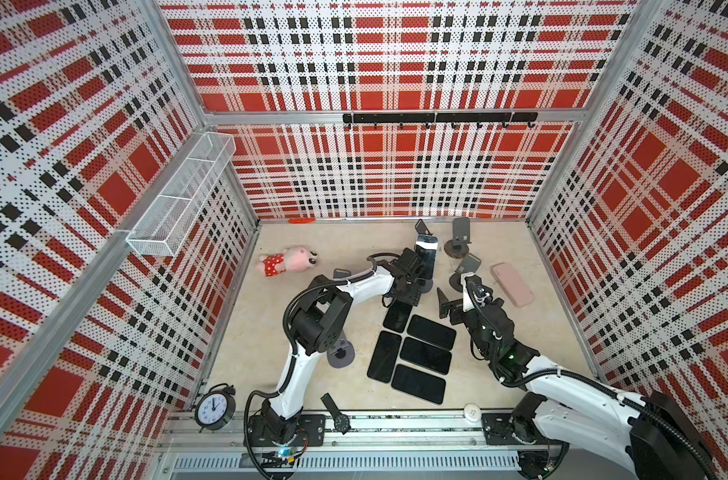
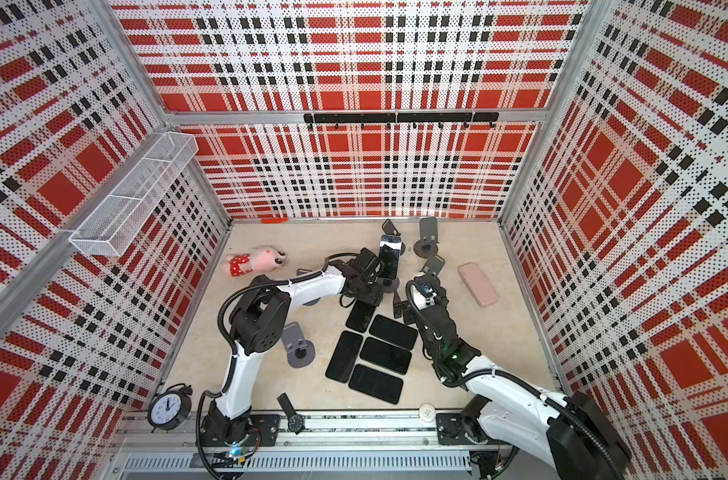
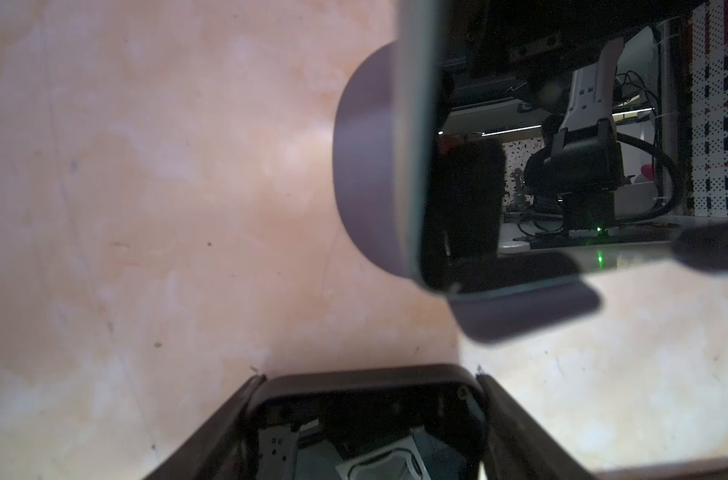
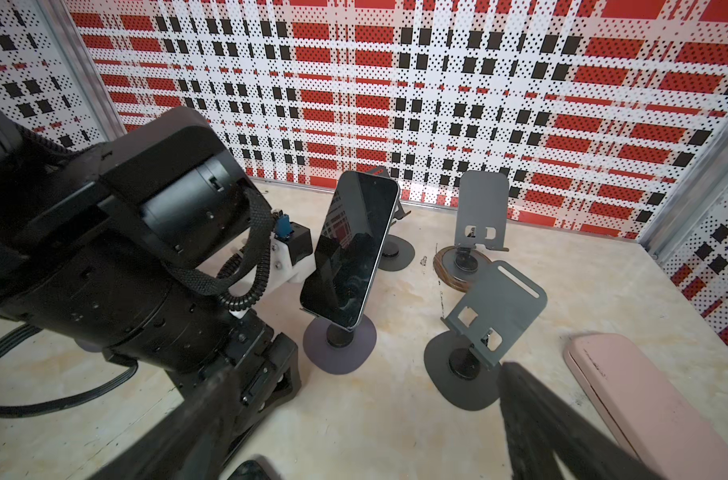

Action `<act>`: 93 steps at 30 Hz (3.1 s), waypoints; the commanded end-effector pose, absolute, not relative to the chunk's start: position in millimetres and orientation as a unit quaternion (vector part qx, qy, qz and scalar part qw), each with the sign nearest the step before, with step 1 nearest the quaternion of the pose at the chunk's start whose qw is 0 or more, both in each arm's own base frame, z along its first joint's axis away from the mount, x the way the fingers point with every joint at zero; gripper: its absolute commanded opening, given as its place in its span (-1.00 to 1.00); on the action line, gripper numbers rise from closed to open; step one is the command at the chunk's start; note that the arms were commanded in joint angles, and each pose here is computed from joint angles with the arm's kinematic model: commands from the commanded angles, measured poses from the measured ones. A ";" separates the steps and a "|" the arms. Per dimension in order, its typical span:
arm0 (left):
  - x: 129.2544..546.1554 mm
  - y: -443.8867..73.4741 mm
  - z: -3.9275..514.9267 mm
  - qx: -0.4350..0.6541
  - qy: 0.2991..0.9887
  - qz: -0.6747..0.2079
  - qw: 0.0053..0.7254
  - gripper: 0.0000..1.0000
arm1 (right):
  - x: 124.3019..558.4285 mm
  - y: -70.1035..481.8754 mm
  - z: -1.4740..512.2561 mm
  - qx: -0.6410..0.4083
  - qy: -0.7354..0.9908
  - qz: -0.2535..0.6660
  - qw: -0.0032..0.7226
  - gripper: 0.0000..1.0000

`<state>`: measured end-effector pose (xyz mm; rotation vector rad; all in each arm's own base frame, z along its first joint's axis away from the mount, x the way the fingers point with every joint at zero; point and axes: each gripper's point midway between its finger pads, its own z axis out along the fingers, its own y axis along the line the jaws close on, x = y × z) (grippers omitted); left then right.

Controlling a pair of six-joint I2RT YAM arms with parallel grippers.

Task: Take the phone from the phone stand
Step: 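Lower the black phone flat beside the other phones with the left gripper, then open the left gripper and raise it away from the placed phone, then retract the left gripper toward the robot while the right gripper reaches the last phone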

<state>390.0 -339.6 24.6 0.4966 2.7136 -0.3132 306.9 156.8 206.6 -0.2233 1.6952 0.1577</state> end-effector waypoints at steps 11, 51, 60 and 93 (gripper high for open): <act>370.4 -324.5 -8.2 0.181 0.972 -0.079 0.129 0.59 | 303.6 154.3 213.4 -0.091 0.738 0.078 0.664 1.00; 394.1 -139.9 262.2 -0.019 0.837 -0.176 0.518 0.96 | 354.9 157.4 205.1 0.015 0.813 0.023 0.582 1.00; 367.6 -37.0 252.6 -0.140 0.760 -0.094 0.628 0.96 | 396.7 192.2 221.2 0.019 0.854 0.030 0.519 1.00; 281.3 49.1 195.2 -0.299 0.642 -0.003 0.706 0.97 | 508.5 202.9 183.1 0.115 0.903 -0.008 0.413 0.99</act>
